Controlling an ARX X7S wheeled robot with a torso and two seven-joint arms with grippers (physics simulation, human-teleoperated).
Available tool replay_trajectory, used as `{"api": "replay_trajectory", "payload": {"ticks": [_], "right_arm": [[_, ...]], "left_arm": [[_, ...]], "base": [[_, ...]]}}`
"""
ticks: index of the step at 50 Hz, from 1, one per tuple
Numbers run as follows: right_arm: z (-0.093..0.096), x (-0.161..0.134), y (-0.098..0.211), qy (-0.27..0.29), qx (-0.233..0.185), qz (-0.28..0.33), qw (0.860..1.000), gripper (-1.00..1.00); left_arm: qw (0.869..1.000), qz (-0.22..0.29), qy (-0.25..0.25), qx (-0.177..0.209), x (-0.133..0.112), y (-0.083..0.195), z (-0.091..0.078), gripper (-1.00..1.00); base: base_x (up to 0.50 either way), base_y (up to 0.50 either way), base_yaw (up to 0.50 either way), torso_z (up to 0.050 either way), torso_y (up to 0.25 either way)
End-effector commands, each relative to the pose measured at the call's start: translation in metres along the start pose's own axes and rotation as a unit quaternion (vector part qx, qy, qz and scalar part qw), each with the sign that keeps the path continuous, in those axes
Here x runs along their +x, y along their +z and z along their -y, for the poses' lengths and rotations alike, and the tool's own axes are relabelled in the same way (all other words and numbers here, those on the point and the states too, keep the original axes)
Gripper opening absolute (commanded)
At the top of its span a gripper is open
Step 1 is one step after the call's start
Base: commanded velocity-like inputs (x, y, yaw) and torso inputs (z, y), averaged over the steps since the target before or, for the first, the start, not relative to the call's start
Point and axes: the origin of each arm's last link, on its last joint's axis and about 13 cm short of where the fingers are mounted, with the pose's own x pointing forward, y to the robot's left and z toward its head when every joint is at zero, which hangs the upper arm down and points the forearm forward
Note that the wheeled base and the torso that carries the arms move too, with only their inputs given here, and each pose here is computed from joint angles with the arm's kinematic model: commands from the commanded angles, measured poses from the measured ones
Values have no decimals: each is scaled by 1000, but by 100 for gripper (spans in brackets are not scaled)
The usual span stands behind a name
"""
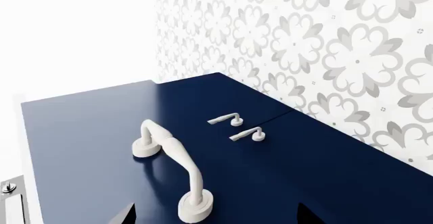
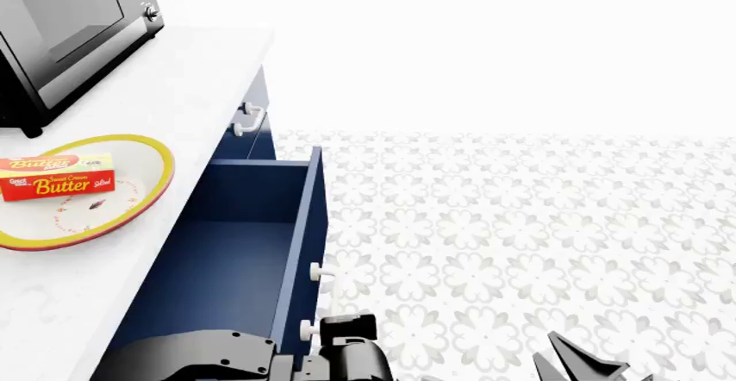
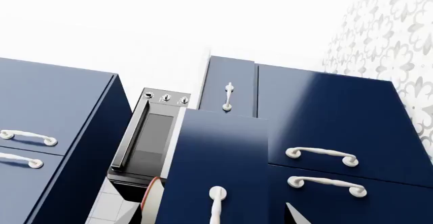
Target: Place the bar in the bowl and close the drawer.
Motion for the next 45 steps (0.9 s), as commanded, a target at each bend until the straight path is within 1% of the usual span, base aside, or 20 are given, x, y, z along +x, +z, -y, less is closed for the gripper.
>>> {"api": "replay_trajectory", "payload": {"ticks": [1,9,16,19,26,34,45], "right_arm": [[0,-1,-1,2,2,0,1000,100],[0,-1,-1,3,1,0,1000,100],[1,0,-1,3,1,0,1000,100],[1,-1,-1,3,1,1,1000,100],[1,-2,-2,2,2,2,1000,100],[1,-2,-2,1,2,2,1000,100],[2,-4,-2,1,1,3,1000,100]], "left_arm": [[1000,-24,-10,-2,5,-1,3,100],[999,-38,0,-3,10,-1,1,100],[998,-57,3,-8,21,-2,-3,100],[998,-61,1,-16,23,-2,-6,100],[997,-80,10,-21,35,-4,-9,100],[995,-101,17,-15,47,-8,-8,100],[992,-125,15,-15,54,-11,-9,100]], "base": [[0,0,0,0,0],[0,0,0,0,0],[0,0,0,0,0],[0,0,0,0,0],[0,0,0,0,0],[0,0,0,0,0],[0,0,0,0,0]]}}
